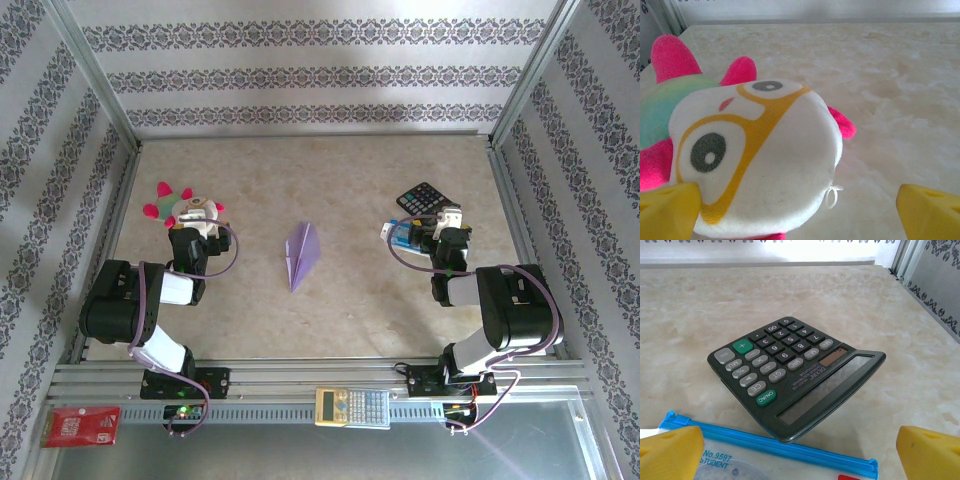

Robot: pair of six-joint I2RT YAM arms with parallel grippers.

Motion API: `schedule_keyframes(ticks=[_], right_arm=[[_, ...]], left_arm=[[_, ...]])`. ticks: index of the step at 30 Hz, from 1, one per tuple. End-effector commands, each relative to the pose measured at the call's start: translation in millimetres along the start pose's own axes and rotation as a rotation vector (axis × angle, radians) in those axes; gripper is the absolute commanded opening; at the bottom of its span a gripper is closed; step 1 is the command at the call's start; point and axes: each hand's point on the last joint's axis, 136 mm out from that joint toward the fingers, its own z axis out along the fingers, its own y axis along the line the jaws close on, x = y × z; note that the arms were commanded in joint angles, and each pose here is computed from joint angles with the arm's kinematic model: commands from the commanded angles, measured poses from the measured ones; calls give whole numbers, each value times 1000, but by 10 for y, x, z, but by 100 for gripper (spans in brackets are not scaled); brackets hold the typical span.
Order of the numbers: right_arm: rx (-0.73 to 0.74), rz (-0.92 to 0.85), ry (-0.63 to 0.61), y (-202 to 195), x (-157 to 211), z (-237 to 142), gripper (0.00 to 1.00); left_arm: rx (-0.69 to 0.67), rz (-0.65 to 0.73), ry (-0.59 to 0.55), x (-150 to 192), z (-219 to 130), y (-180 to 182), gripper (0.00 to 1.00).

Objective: Fold a paper plane with a square sheet of paper (pick it up from the middle)
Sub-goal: Reset both arms

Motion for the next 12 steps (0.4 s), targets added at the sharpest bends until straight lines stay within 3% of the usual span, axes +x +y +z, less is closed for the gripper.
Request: schedule_keyframes(ticks=[1,12], right_arm=[[-1,7,-57,32,-183,11,98],[-3,3,-54,40,-174,13,98]], left_arm=[[-17,-7,-41,-115,24,63,100],[-17,-5,-39,-110,24,62,100]])
